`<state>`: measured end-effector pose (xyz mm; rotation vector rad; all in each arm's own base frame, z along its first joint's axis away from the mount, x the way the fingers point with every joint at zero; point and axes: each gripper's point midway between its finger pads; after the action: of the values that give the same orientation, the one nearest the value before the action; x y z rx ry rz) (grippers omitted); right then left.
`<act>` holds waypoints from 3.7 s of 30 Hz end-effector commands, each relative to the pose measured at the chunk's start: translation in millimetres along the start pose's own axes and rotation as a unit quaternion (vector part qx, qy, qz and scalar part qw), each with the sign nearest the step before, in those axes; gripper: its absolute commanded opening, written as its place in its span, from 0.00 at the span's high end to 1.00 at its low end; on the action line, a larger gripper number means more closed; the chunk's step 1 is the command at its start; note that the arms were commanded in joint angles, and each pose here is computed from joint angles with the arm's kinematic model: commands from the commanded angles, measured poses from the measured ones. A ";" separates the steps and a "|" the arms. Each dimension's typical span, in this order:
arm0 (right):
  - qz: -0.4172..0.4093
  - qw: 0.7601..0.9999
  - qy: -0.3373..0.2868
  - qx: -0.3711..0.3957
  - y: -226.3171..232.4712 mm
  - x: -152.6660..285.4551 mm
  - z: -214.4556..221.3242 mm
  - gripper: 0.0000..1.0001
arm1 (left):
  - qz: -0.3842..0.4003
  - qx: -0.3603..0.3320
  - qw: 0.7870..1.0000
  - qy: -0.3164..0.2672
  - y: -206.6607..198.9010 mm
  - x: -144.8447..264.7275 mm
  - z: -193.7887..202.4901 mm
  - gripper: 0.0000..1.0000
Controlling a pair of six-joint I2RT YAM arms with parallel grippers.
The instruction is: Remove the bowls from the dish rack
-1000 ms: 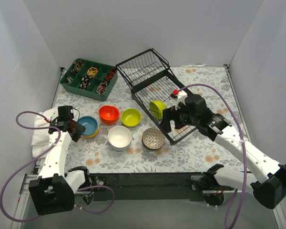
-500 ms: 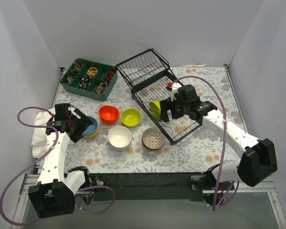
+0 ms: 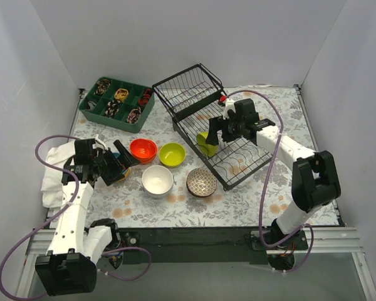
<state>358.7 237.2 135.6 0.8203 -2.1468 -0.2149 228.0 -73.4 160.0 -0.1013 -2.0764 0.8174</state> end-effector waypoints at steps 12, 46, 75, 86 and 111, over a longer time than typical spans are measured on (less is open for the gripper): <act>-0.087 0.995 0.006 0.038 9.8 -39.2 -8.3 0.07 | 0.057 -0.068 0.996 0.013 -28.6 5.0 1.1 0.02; -0.132 0.979 -0.150 -0.031 99.1 90.3 -55.3 0.89 | 0.170 -0.096 0.977 -0.083 -136.1 1.3 -33.8 0.02; -0.294 0.932 -0.157 -0.143 156.4 131.7 -16.2 0.89 | 0.224 -0.158 0.961 -0.041 -215.9 -45.0 41.8 0.68; -0.264 0.940 -0.159 -0.146 142.4 122.1 -5.9 0.32 | 0.182 -0.173 0.965 -0.074 -201.3 -51.4 31.3 1.00; 0.034 0.984 -0.172 -0.041 48.6 140.9 8.9 0.01 | -0.127 -0.246 0.961 -0.005 -84.8 -139.7 -26.3 1.00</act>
<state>258.2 197.2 220.0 0.7205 -2.3755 -0.4840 346.7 -167.2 108.8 -0.0366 -2.2039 0.1476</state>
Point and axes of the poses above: each gripper's point midway between its finger pads, its own x axis back along the fingers, its own y axis along the line the jaws close on, z = x × y, and after that the axes turned 5 degrees about -x, right-handed
